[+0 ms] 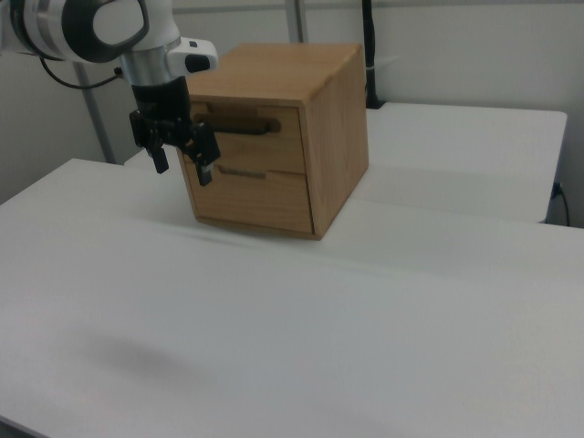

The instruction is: Open the drawer by sliding it

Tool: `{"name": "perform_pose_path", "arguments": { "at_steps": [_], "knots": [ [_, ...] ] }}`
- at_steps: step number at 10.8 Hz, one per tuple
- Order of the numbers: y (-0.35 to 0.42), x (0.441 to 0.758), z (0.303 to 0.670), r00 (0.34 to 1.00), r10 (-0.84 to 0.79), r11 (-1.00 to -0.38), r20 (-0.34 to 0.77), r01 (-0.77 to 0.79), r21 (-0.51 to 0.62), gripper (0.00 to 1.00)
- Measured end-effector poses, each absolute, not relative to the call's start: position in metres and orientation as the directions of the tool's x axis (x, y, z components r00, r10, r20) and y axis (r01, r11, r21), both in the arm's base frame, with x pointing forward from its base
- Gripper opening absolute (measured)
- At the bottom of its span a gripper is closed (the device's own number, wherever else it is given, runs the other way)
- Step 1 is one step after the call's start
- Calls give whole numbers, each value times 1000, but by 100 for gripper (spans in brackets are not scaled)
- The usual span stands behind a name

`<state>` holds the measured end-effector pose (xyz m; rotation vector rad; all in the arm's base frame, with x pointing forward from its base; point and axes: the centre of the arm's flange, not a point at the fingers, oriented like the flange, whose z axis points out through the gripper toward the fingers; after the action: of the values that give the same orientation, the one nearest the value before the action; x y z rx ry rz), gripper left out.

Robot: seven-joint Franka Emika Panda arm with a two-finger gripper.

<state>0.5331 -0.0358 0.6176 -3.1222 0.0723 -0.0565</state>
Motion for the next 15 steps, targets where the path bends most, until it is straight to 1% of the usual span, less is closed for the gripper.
{"name": "perform_pose_path", "arguments": {
  "at_steps": [10, 15],
  "knots": [
    [-36, 533, 614, 998, -47, -999, 28, -47, -19, 100],
    [-36, 537, 606, 998, -59, -998, 13, -59, -17, 100]
  ]
}}
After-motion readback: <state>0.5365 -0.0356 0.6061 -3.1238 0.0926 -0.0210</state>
